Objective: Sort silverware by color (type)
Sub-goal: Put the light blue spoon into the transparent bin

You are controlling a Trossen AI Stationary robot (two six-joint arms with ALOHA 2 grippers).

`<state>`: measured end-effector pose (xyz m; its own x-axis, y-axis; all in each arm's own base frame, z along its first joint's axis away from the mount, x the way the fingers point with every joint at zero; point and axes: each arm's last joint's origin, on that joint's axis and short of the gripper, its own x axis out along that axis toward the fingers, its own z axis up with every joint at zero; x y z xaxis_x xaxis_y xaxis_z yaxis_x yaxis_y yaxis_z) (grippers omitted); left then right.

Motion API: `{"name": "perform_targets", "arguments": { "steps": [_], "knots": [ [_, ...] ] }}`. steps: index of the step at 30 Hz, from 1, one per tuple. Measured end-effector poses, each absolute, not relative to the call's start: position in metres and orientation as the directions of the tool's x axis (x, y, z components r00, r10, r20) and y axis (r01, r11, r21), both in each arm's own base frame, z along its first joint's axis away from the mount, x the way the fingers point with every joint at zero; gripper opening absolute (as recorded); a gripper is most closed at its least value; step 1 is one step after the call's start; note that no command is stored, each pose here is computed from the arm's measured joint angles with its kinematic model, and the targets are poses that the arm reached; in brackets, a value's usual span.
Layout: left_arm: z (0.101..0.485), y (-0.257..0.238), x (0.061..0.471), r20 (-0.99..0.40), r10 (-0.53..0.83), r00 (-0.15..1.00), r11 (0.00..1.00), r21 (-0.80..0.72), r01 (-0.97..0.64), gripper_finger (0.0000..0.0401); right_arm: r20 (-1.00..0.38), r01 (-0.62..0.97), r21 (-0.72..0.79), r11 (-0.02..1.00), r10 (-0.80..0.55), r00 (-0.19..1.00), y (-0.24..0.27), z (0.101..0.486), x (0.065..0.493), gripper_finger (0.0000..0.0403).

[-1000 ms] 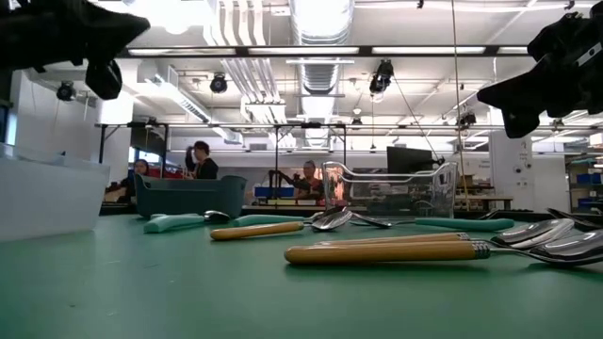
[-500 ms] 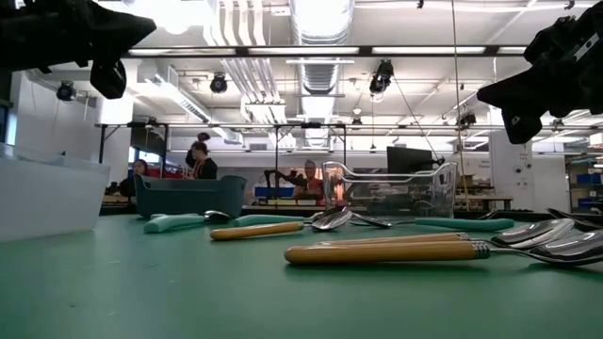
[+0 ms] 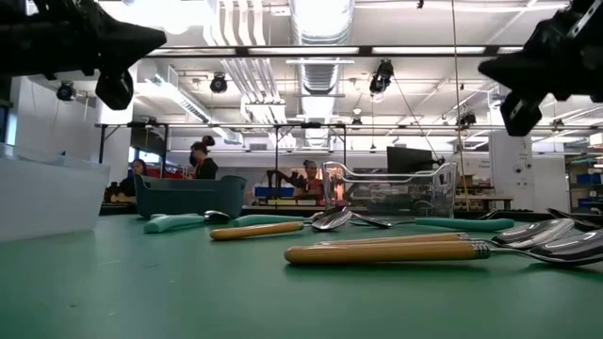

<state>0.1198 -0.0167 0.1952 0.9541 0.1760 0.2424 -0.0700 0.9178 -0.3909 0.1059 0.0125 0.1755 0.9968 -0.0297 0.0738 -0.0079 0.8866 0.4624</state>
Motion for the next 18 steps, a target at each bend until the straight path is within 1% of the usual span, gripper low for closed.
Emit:
{"name": "perform_targets", "arguments": {
  "steps": [2,10,14,18],
  "knots": [
    [0.196,-0.017,0.121,0.252,0.177,0.951,0.917,-0.394,-0.066,0.0,0.103,-0.02,0.455,0.89,-0.03,0.994,0.013,0.179,0.107,0.0009],
    [0.194,-0.017,0.123,0.235,0.182,0.955,0.921,-0.38,-0.083,0.0,0.142,-0.037,0.454,0.89,-0.031,0.989,0.014,0.183,0.117,0.0009],
    [0.196,-0.015,0.122,0.253,0.261,0.932,0.909,-0.388,-0.149,0.0,0.075,-0.006,0.444,0.896,-0.03,0.997,0.016,0.189,0.128,0.0009],
    [0.204,-0.014,0.12,0.321,0.27,0.908,0.907,-0.401,-0.128,0.0,0.042,0.009,0.438,0.899,-0.03,0.999,0.018,0.203,0.14,0.0009]
  ]
}}
